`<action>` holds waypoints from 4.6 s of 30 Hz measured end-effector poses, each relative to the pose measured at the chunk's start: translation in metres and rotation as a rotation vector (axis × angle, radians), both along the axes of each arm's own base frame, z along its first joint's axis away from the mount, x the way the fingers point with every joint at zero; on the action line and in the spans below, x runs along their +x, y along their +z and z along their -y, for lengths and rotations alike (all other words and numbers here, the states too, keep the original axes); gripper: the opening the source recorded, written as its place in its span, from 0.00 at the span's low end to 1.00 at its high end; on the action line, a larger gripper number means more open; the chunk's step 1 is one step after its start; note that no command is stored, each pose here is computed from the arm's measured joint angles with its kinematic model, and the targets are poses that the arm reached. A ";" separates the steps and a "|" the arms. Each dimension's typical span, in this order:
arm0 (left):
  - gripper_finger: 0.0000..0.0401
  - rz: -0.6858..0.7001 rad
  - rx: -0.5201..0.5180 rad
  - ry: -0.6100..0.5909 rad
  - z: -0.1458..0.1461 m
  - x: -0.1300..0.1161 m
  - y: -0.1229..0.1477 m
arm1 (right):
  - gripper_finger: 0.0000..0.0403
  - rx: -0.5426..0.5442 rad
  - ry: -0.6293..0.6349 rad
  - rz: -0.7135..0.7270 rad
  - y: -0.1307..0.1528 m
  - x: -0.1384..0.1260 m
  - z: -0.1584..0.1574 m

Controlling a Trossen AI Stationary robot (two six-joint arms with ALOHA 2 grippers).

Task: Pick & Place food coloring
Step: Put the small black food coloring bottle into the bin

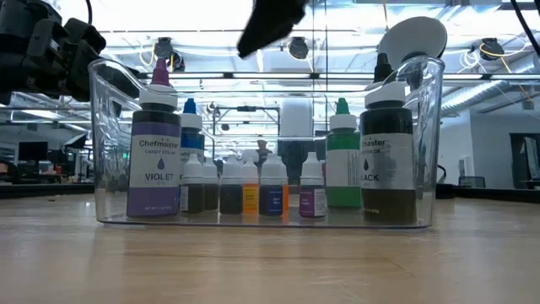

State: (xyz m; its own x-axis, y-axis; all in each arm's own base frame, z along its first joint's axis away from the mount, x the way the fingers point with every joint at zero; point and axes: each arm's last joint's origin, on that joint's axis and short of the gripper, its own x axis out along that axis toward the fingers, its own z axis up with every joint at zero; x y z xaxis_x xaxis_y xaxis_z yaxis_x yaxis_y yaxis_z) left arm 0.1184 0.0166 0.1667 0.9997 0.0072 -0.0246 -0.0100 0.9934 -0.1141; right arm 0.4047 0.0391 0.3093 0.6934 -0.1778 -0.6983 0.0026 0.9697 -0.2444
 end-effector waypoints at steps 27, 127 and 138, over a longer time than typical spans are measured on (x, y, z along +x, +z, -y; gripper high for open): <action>0.46 0.001 -0.001 0.000 0.000 0.000 0.000 | 0.51 0.142 -0.167 -0.205 -0.098 0.070 0.204; 0.46 0.001 -0.003 0.000 0.000 0.000 0.000 | 0.11 0.294 -0.070 -0.166 -0.156 0.070 0.194; 0.46 0.001 -0.002 0.000 0.000 0.000 0.000 | 0.11 0.180 0.043 -0.119 -0.054 0.049 0.130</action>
